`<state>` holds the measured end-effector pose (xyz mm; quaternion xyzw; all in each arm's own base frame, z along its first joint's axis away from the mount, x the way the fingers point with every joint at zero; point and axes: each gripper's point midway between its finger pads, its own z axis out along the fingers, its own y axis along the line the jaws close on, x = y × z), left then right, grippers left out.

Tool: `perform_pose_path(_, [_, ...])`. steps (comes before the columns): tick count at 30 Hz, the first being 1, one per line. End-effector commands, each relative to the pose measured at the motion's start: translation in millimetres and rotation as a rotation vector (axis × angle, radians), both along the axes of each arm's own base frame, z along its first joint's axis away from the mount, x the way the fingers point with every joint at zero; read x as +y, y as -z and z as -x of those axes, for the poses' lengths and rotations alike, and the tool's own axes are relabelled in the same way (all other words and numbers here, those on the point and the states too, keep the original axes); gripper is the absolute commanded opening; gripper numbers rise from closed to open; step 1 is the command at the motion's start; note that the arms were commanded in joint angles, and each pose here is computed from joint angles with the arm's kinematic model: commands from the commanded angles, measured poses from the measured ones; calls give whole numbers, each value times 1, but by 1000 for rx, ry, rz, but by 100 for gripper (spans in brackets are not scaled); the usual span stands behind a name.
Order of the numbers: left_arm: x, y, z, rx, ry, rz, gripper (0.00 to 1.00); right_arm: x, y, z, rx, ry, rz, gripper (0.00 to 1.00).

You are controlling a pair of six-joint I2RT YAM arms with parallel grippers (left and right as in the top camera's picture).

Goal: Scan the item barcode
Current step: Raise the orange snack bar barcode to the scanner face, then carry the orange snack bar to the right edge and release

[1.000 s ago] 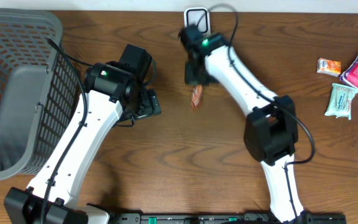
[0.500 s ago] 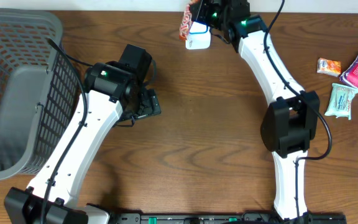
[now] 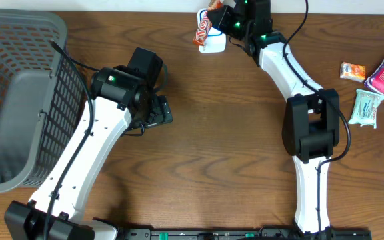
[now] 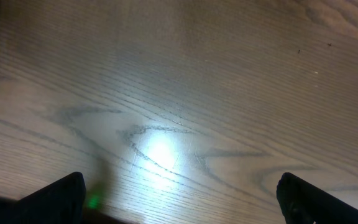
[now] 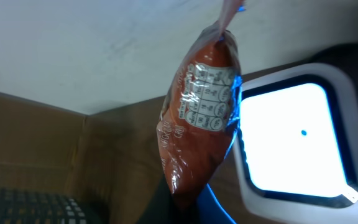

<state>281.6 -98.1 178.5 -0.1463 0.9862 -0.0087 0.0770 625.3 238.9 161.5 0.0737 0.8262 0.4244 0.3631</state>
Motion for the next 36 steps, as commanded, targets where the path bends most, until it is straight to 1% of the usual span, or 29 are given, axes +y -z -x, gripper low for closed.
perform_pose_path(1, [1,1,0,6,15,-11,98,-12,2,-7,-20,6,-6,1])
perform_pose_path(4, [1,1,0,6,15,-11,98,-28,-20,-13,-106,-16,-12,1])
perform_pose_path(7, [1,1,0,6,15,-11,98,-67,-55,-14,-154,-23,-50,1])
perform_pose_path(10, [1,1,0,6,15,-11,98,-126,-65,-10,-88,54,-29,1])
perform_pose_path(12, [1,1,0,6,15,-11,98,-174,-62,-1,-32,126,43,1])
perform_pose_path(14, [1,1,0,6,15,-11,98,-227,-55,14,40,222,148,1])
perform_pose_path(16, [1,1,0,6,15,-11,98,-292,-46,39,129,349,322,1])
perform_pose_path(19, [1,1,0,6,15,-11,98,-355,-41,71,221,470,500,1])
perform_pose_path(21, [1,1,0,6,15,-11,98,-392,-36,93,298,547,584,1])
perform_pose_path(24, [1,1,0,6,15,-11,98,-428,-19,122,409,578,671,1])
perform_pose_path(25, [1,1,0,6,15,-11,98,-438,-12,132,452,591,693,3])
perform_pose_path(26, [1,1,0,6,15,-11,98,-445,-7,139,485,600,700,7])
perform_pose_path(27, [1,1,0,6,15,-11,98,-451,0,145,519,606,702,14])
perform_pose_path(28, [1,1,0,6,15,-11,98,-454,4,151,542,608,698,27])
perform_pose_path(29, [1,1,0,6,15,-11,98,-458,8,155,563,608,694,50])
perform_pose_path(30, [1,1,0,6,15,-11,98,-461,10,159,581,612,691,81])
perform_pose_path(31, [1,1,0,6,15,-11,98,-463,11,162,589,614,688,99])
perform_pose_path(32, [1,1,0,6,15,-11,98,-465,11,165,597,618,682,99])
perform_pose_path(36, [1,1,0,6,15,-11,98,-450,0,180,640,621,547,99])
